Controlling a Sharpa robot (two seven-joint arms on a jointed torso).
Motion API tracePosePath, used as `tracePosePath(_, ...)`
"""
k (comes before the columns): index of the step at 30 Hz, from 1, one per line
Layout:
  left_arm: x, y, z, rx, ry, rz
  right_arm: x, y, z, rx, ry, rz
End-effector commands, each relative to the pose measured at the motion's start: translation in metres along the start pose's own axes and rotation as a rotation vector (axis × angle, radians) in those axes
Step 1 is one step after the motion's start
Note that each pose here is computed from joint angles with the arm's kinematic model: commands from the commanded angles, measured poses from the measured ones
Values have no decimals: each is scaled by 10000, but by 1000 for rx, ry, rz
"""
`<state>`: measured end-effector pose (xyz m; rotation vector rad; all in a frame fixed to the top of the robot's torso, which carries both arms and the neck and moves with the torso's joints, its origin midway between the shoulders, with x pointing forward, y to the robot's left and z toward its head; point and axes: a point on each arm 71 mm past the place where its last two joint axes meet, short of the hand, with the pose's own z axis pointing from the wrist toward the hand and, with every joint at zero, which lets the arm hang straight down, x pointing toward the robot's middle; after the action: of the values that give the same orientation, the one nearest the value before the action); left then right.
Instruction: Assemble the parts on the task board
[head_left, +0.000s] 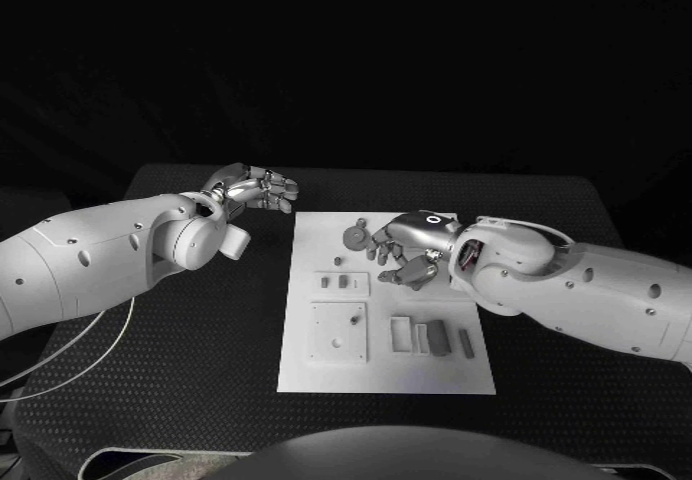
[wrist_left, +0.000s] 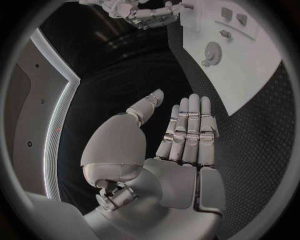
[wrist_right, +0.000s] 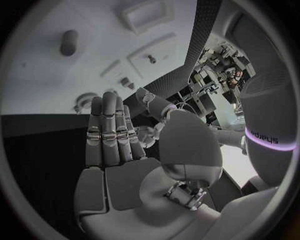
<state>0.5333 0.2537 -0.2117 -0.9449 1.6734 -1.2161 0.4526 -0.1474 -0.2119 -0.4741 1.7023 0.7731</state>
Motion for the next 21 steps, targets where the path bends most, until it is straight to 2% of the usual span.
tracePosePath(1, 16, -16, 4, 7, 14, -11, -131, -216, -93, 78, -10, 30)
tracePosePath(7, 28, -19, 13, 8, 18, -12, -194, -530, -217, 173, -14, -22)
tracePosePath(11, 32, -17, 13, 7, 20, -13, -163, -589, -269, 200, 36, -28)
tracePosePath(16, 25, -14, 8, 6, 21, -14, -95, -531, -299, 179, 91, -82)
tracePosePath(21, 27, -15, 8, 6, 22, -14, 66, -464, -344, 158, 147, -118)
